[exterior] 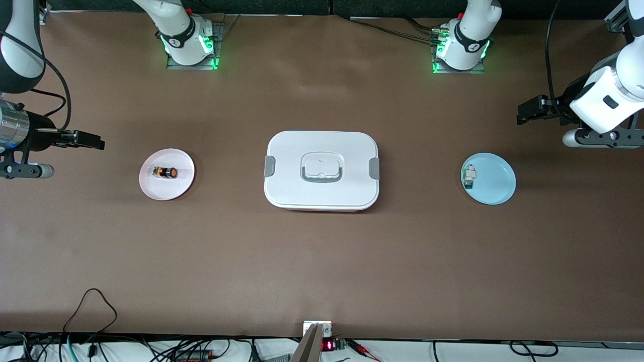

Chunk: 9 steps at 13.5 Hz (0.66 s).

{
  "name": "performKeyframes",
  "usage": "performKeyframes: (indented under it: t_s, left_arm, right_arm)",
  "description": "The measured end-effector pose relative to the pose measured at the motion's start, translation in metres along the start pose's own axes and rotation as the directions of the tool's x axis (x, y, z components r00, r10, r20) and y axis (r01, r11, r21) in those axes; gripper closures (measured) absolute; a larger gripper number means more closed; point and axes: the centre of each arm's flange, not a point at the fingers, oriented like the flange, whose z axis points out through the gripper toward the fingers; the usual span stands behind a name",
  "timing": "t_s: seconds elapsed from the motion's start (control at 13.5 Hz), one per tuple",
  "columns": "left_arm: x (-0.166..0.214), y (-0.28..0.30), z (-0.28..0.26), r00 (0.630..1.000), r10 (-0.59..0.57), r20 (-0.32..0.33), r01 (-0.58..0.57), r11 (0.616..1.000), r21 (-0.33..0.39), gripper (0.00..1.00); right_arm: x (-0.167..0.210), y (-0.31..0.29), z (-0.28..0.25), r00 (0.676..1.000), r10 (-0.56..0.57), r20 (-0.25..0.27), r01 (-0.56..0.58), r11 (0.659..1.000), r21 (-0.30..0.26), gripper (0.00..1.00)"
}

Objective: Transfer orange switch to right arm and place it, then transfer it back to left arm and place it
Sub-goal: 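Reach the right gripper back down to the switch on the white plate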

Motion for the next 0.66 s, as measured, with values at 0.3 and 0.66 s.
performKeyframes:
  t_s: [0.3, 0.66]
  left_arm:
    - [0.0, 0.0, 0.0, 1.0, 0.0, 0.0, 0.0, 1.0, 0.0, 0.0]
    - [0.0, 0.0, 0.0, 1.0, 0.0, 0.0, 0.0, 1.0, 0.0, 0.0]
  right_arm:
    - [0.004, -0.002, 0.008, 1.0, 0.0, 0.013, 0.0, 1.0, -0.001, 0.0]
    - [0.036, -0.002, 0.052, 0.999, 0.0, 0.034, 0.0, 1.0, -0.004, 0.0]
